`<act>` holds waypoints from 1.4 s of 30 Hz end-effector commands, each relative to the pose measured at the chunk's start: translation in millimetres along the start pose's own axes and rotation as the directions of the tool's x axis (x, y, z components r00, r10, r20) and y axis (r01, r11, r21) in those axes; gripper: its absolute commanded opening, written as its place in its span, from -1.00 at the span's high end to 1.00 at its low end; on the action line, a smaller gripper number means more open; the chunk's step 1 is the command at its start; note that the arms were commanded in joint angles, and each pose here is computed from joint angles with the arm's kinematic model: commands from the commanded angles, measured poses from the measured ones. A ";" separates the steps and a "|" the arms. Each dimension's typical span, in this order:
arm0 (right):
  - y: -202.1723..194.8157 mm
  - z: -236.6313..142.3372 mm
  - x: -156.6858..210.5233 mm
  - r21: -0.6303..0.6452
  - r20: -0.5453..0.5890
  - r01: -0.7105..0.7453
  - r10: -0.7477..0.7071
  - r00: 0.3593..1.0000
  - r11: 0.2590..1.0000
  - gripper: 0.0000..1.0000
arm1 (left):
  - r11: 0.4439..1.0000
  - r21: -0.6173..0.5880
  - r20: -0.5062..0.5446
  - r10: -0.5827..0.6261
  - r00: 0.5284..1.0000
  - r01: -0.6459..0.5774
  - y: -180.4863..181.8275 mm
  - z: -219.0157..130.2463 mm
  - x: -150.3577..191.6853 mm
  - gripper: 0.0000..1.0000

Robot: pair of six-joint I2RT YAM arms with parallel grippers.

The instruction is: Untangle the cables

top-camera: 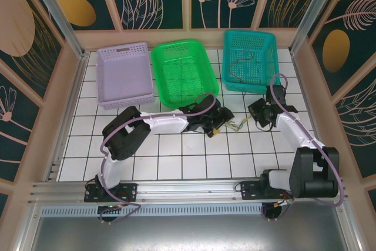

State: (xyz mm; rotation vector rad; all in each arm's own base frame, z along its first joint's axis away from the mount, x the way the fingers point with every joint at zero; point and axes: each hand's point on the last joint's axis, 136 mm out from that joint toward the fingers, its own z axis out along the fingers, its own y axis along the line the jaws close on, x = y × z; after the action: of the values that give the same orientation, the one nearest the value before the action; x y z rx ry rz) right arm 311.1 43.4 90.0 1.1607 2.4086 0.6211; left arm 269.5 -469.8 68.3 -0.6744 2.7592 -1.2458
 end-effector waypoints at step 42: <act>45.3 -38.9 38.9 -0.051 -0.010 0.202 -0.203 0.979 0.978 1.00 | 0.868 -0.269 0.495 -0.247 0.833 0.417 233.0 -151.3 -51.0 0.80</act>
State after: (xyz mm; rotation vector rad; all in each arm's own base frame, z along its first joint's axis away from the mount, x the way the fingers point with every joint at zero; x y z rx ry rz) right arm 295.2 87.2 143.6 0.8321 2.4926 0.6300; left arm 208.1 -231.3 12.9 -1.3734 2.5086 -0.6625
